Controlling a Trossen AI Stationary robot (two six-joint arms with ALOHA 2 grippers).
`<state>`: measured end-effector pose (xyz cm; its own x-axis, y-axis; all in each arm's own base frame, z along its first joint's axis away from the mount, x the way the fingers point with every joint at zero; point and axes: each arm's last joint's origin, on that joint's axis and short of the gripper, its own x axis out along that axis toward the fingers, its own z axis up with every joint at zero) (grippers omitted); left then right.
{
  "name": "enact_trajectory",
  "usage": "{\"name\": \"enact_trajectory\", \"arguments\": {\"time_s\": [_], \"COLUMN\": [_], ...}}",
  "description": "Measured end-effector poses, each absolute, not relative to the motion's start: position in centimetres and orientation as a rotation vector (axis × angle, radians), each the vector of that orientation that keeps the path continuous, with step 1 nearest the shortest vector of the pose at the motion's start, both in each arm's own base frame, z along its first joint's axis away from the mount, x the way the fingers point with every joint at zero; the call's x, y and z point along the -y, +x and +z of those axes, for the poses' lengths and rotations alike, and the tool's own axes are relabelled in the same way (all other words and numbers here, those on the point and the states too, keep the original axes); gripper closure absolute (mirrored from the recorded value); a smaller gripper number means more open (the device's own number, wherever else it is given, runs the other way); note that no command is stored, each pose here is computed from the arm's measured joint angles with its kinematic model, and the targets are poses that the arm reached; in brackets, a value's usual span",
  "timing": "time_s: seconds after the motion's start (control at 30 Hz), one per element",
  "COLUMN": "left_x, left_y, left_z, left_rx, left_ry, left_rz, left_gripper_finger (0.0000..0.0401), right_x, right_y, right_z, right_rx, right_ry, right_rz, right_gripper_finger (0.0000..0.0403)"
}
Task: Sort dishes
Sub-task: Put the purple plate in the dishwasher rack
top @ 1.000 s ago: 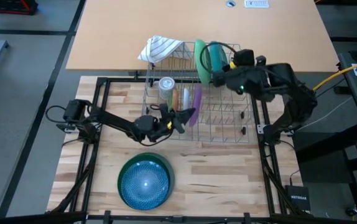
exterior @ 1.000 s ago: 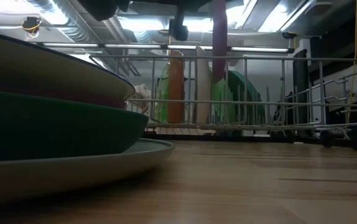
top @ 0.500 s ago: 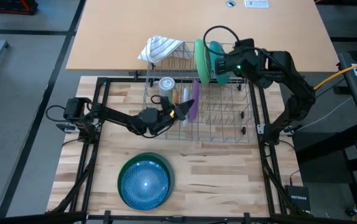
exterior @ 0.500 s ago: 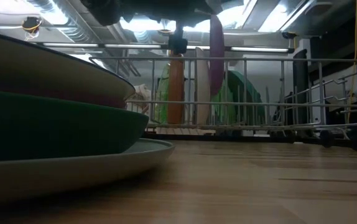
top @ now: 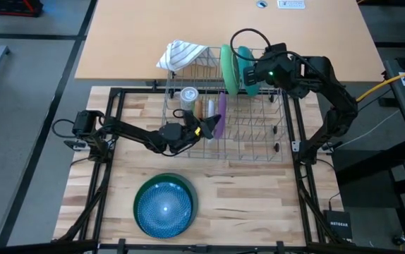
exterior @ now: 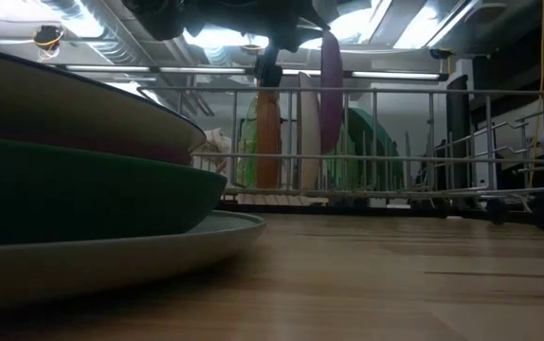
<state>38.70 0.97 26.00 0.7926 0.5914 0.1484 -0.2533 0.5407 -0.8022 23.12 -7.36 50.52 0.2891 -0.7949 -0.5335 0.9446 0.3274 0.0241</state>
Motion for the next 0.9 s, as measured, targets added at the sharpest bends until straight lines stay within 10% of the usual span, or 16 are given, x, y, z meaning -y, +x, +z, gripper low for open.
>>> {"name": "enact_trajectory", "arguments": {"time_s": [0.9], "left_x": [-0.91], "left_y": [38.77], "left_z": [25.84], "left_rx": [0.393], "left_ry": [-0.798], "left_rz": [0.500], "left_gripper_finger": [0.0383], "right_x": [7.26], "right_y": [23.21], "right_z": [50.44], "right_rx": [-0.500], "right_ry": [0.388], "right_rz": [-1.149], "right_gripper_finger": [0.0224]}}
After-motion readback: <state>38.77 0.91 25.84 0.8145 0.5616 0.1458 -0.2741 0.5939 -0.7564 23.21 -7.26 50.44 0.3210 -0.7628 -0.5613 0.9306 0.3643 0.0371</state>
